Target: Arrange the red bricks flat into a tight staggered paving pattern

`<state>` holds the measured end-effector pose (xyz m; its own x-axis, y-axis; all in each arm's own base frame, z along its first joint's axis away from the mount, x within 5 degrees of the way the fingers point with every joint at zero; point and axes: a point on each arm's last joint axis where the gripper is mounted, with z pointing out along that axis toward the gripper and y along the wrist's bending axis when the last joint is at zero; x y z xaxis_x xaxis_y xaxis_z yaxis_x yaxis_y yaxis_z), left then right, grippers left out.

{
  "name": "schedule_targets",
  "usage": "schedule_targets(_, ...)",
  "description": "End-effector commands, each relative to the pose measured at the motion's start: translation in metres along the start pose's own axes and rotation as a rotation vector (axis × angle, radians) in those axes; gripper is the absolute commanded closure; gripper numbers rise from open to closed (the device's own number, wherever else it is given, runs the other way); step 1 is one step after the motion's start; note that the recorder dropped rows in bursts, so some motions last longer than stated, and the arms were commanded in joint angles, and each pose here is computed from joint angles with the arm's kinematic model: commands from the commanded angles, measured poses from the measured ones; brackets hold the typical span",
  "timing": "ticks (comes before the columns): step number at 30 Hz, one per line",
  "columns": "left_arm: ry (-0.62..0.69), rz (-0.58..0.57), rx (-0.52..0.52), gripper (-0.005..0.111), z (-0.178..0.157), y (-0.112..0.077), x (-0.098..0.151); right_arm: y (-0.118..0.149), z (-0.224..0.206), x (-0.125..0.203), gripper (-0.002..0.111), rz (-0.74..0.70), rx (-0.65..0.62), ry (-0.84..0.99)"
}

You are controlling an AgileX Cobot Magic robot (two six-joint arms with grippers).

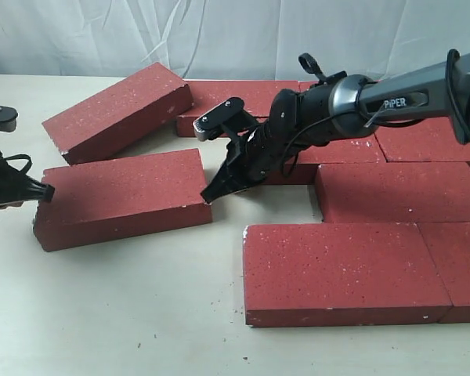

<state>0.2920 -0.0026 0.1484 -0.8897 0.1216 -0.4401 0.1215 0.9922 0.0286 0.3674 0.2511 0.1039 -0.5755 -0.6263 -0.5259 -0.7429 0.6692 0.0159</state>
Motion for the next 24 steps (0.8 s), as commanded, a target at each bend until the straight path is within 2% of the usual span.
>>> schedule_targets(1,-0.023,-0.008,0.001,0.107,0.0,-0.001,-0.003,0.014,0.001,-0.006,0.109,-0.039,-0.011,-0.021)
schedule_targets(6,-0.028,-0.012,0.002,0.107,0.0,-0.001,-0.004,0.026,0.002,-0.008,0.109,-0.086,-0.02,-0.021)
schedule_targets(15,0.003,-0.035,0.012,0.107,0.011,-0.001,-0.003,0.026,0.0,-0.009,0.109,-0.1,-0.018,-0.019)
schedule_targets(18,0.006,-0.082,0.034,0.107,0.013,-0.002,-0.01,0.027,-0.002,-0.009,0.109,-0.101,-0.028,-0.011)
schedule_targets(24,0.028,-0.039,0.106,0.107,0.012,-0.009,-0.008,0.033,-0.03,-0.016,0.109,-0.129,-0.079,0.021)
